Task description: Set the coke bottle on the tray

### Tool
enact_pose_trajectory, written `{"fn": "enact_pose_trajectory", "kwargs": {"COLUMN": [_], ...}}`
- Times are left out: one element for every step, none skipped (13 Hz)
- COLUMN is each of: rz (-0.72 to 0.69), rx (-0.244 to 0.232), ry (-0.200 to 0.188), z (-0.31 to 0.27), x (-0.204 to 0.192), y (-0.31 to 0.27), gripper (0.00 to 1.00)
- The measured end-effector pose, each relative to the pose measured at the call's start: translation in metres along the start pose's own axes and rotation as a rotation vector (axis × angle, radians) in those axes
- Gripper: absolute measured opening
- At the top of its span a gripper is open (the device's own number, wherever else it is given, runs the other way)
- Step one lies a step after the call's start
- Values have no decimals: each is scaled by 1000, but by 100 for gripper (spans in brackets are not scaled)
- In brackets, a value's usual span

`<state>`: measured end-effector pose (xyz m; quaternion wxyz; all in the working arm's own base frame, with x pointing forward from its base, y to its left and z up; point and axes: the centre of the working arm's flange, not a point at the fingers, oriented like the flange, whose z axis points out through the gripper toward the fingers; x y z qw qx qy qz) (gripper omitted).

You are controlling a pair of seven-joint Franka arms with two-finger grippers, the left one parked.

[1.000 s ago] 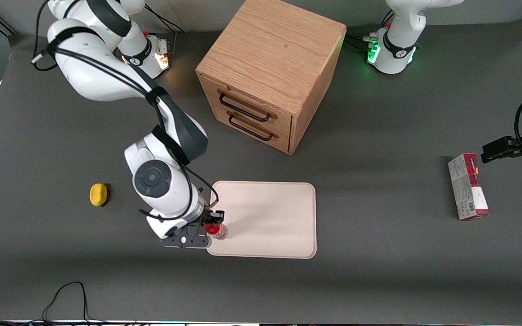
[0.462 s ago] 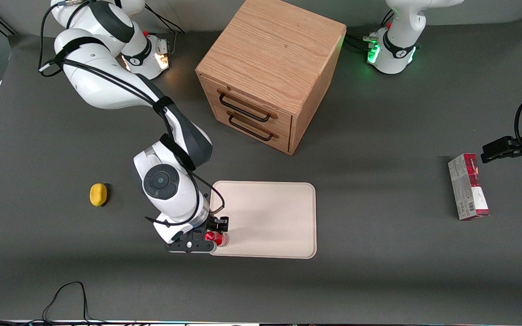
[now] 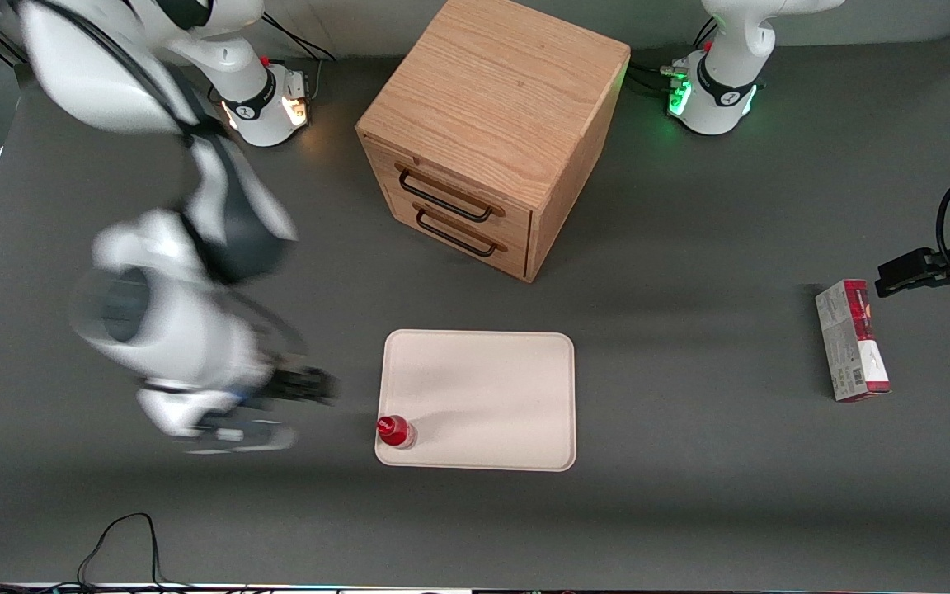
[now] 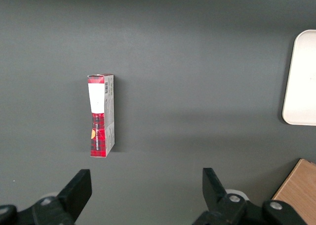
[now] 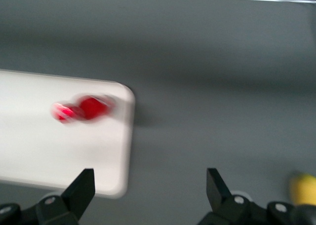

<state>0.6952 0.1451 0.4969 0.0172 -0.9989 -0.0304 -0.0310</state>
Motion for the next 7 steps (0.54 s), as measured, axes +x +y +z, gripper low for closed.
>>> {"fn": "enact_pose_trajectory", "kwargs": {"rz": [9,34,66,92,103,101,96], "rx": [-9,-14,-15,-10,-2,2,3], "ry": [-8,-10,-14,-17,-20,-24,-28], "z": [-37,-62,-78,-89,-96,-99,-99], "x": [-22,-50,-80,-106,-127,-142,-150], "y": [65,115,149,166,171,170,167], "gripper": [100,100,100,100,100,100,100]}}
